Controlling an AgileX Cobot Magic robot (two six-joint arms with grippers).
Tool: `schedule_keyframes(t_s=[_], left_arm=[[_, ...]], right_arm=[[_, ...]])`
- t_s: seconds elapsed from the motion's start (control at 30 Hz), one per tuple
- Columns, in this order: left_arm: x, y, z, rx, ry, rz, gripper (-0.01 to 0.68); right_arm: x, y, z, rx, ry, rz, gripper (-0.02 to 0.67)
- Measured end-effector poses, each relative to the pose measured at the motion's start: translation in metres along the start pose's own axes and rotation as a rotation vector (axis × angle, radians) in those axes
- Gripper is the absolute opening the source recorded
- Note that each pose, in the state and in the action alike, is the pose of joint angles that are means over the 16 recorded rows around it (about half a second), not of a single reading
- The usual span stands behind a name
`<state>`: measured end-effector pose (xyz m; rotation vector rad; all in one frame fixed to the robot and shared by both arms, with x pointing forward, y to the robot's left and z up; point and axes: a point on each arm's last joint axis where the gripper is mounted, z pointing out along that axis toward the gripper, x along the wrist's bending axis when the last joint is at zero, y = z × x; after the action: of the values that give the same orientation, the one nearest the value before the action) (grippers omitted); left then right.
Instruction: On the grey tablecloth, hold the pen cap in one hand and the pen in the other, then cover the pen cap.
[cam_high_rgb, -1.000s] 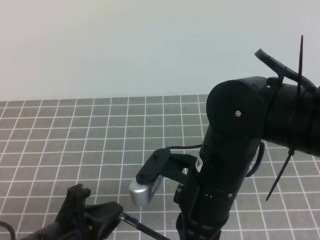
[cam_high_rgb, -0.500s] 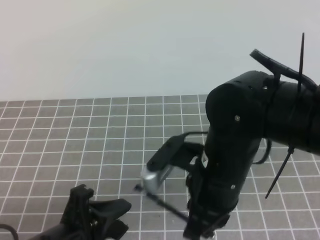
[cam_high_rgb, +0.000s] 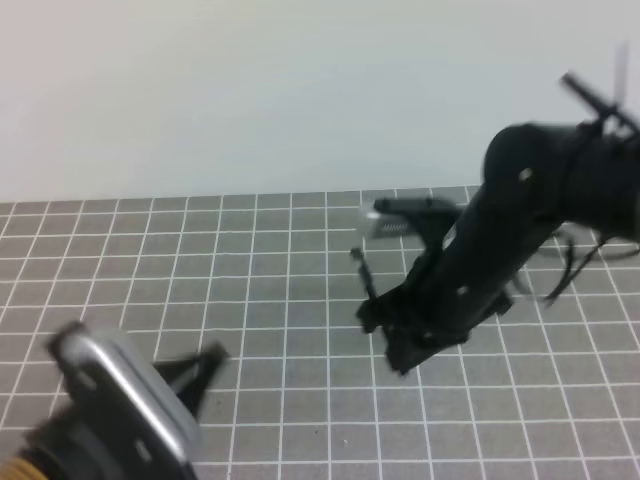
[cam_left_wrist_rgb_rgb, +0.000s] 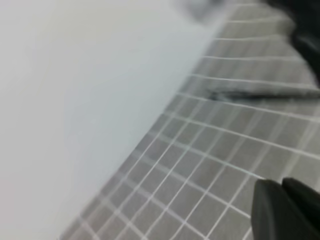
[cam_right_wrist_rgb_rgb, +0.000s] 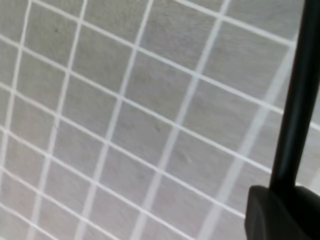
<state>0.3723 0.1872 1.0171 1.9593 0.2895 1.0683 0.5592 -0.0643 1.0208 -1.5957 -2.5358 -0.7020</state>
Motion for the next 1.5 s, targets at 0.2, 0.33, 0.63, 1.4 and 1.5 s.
schedule_keyframes(t_s=[0.2, 0.33, 0.63, 1.4, 1.5], left_arm=[[0.013, 0.001, 0.002, 0.047, 0.103, -0.258, 0.003], [0.017, 0.003, 0.004, 0.078, 0.126, -0.347, 0.001], [0.018, 0.005, 0.011, 0.121, 0.119, -0.374, 0.0], [0.022, 0.007, 0.013, 0.1, 0.159, -0.285, -0.001], [0.024, 0.008, 0.013, 0.092, 0.171, -0.263, -0.001]], right_arm=[[-0.017, 0.007, 0.038, -0.005, 0.031, 0.18, 0.057], [-0.023, 0.007, 0.06, 0.006, 0.031, 0.257, 0.057], [-0.03, 0.003, 0.084, 0.045, 0.02, 0.322, 0.054], [-0.023, 0.016, 0.078, 0.067, 0.058, 0.31, 0.275], [-0.02, 0.022, 0.071, 0.072, 0.058, 0.289, 0.278]])
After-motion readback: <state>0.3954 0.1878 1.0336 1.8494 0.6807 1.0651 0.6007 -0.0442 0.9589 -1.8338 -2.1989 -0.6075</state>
